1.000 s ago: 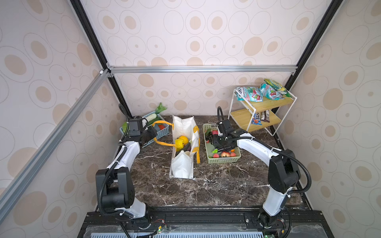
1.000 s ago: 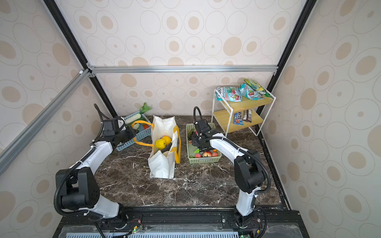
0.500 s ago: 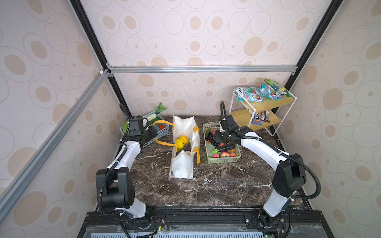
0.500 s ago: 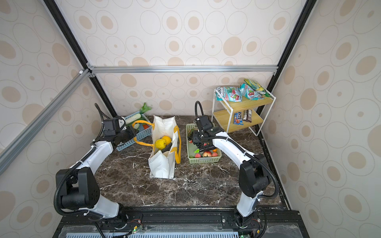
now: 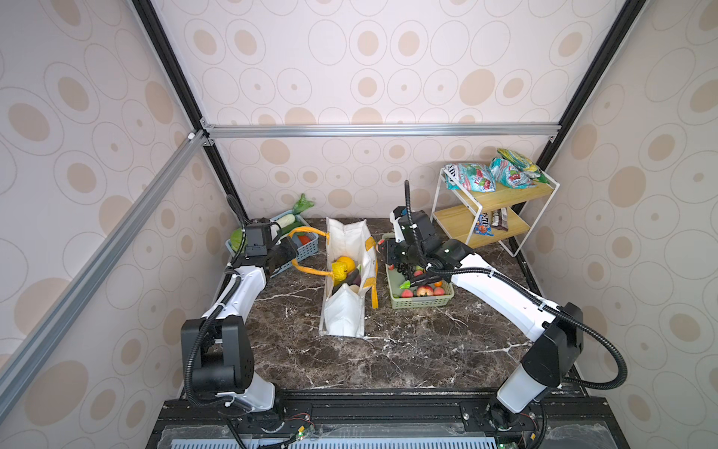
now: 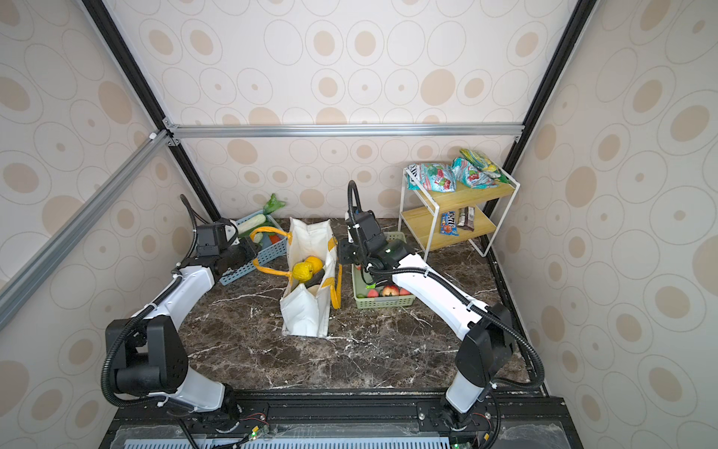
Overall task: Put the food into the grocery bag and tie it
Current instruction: 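Carry the peach with the right gripper over the white bag opening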
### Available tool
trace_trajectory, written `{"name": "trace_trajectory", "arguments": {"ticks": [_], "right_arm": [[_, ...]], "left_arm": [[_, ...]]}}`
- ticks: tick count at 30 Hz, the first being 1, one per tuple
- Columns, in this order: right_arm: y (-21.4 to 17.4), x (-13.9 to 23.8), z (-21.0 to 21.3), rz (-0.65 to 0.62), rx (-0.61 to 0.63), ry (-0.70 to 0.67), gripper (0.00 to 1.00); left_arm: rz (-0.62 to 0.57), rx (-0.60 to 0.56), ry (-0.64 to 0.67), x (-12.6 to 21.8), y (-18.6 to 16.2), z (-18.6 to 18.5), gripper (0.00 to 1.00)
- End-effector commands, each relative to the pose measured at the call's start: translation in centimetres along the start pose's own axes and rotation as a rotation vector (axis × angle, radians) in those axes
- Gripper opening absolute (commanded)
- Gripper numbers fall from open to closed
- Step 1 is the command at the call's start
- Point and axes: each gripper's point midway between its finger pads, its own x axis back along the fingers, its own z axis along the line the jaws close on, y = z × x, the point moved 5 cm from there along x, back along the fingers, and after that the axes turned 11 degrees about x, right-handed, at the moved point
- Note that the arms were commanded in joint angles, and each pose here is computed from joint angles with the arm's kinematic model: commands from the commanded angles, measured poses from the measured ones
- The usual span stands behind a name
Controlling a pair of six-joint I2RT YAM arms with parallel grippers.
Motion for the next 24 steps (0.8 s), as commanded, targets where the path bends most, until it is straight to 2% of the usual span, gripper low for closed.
{"name": "trace_trajectory", "arguments": {"ticks": [1,9,24], "right_arm": [[0.6,-0.7,2.0,-0.02,0.011,0.029,0.3],[-0.8,-4.0,5.1,0.053,0.045,0.089,0.3],[-5.4,-10.7,5.0,0.243,0.088,0.056,0.3]], "left_arm": [[-0.028,-0.035,-0.032,0.5,1.0,-1.8,0.04],[-0.029,-0.038,-0.039,0.6,1.0,-2.0,0.04],[-0.032,-0.045,-0.044,0.8,1.2,-2.3,0.04]]}}
